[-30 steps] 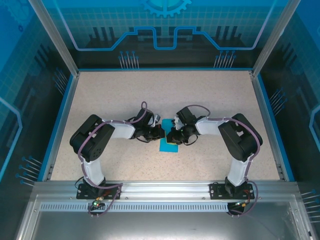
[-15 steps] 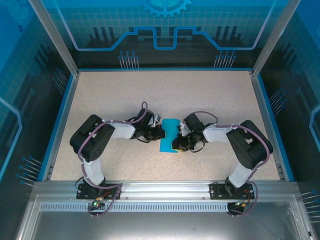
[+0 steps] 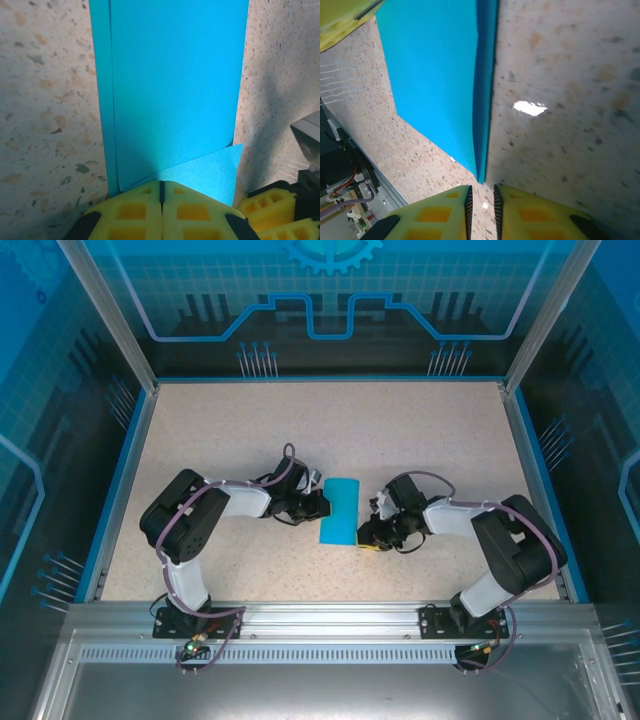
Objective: Fold a paper plane with a square sheet of paper (pick it up from the middle)
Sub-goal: Fold the triangle a second time at the center of the table.
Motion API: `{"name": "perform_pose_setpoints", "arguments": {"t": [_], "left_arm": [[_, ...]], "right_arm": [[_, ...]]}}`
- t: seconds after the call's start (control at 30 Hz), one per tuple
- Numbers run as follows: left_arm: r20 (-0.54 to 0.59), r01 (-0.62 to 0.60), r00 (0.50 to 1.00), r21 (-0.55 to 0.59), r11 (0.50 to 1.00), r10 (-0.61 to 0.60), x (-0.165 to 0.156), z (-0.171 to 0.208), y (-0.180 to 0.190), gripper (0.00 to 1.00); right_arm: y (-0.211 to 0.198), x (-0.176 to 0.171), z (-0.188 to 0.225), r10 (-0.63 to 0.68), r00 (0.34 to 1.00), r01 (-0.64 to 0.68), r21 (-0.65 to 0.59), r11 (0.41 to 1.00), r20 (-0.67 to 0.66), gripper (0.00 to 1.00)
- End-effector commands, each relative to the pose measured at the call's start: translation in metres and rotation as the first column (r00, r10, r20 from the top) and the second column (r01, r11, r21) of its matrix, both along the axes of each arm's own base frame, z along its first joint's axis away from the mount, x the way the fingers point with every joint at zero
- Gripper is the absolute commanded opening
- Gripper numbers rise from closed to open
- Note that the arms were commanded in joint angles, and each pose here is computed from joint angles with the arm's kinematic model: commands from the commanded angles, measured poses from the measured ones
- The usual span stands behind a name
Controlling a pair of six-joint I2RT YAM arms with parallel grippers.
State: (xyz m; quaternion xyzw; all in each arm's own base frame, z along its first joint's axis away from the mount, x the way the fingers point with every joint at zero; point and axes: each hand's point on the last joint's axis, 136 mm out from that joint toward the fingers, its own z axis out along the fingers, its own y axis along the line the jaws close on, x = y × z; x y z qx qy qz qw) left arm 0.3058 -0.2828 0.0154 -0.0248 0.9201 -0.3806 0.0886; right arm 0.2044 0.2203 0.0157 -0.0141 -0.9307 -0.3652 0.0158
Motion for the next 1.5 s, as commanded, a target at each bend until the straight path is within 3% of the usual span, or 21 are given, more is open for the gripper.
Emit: {"name": "perform_pose_setpoints", "arguments": {"t": [0.0, 0.2, 0.43, 1.47], "left_arm": [[0.001, 0.022, 1.000, -0.032, 0.999, -0.022, -0.002, 0.016, -0.007, 0.09], [0.043, 0.028, 0.999, -0.023, 0.999, -0.027, 0.009, 0.037, -0.011, 0.11], [0.040, 0.023, 0.999, -0.019, 1.000, -0.023, 0.010, 0.036, -0.011, 0.11], [-0.055, 0.034, 0.998, 0.095, 0.995, -0.029, 0.002, -0.006, -0.001, 0.11]], "right_arm": [[-0.011, 0.012, 0.010, -0.056, 0.998, 0.057, -0.038, 0.998, 0.038, 0.28], [-0.009, 0.046, 0.019, -0.098, 0.989, 0.106, -0.073, 0.992, 0.109, 0.38], [0.002, 0.070, 0.014, -0.119, 0.987, 0.126, -0.064, 0.990, 0.106, 0.41], [0.020, 0.073, 0.008, -0.109, 0.991, 0.109, 0.000, 0.994, 0.073, 0.35]]}}
